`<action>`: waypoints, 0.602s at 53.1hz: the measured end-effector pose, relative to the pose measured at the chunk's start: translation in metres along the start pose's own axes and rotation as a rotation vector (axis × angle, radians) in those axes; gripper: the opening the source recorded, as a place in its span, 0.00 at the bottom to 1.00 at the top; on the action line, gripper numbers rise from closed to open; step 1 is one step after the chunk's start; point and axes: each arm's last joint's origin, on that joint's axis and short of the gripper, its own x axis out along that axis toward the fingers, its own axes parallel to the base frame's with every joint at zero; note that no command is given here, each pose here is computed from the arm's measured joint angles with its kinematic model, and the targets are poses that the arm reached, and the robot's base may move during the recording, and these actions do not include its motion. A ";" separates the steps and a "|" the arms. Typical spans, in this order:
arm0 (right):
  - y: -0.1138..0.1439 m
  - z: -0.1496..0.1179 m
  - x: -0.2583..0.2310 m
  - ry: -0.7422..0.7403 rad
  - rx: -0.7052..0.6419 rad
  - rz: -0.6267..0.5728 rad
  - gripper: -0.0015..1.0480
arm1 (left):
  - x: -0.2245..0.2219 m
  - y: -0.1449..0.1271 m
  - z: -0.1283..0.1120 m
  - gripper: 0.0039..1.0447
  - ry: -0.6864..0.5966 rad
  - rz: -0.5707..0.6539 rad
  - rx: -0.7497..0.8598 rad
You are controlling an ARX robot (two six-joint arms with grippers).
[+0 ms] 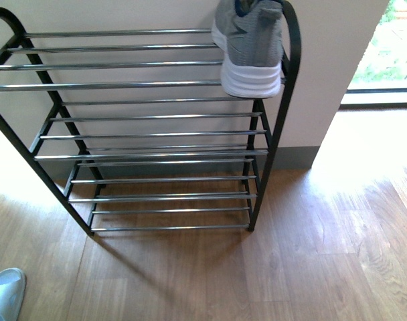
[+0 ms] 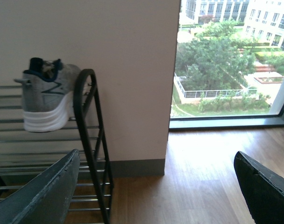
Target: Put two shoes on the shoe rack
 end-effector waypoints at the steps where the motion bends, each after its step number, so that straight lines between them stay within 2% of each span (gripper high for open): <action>1: 0.000 0.000 0.000 0.000 0.000 0.000 0.91 | 0.001 -0.003 0.003 0.01 0.024 0.000 -0.033; 10: 0.000 0.000 0.000 0.000 0.000 0.004 0.91 | 0.024 -0.041 0.035 0.01 0.093 -0.078 -0.201; 16: 0.000 0.000 0.000 0.000 0.000 0.004 0.91 | 0.051 -0.079 0.062 0.01 0.111 -0.128 -0.248; 20: 0.000 0.000 0.000 0.000 0.000 0.005 0.91 | 0.081 -0.114 0.076 0.01 0.147 -0.175 -0.250; 32: 0.000 0.000 0.000 0.000 0.000 0.005 0.91 | 0.154 -0.177 0.083 0.01 0.264 -0.215 -0.239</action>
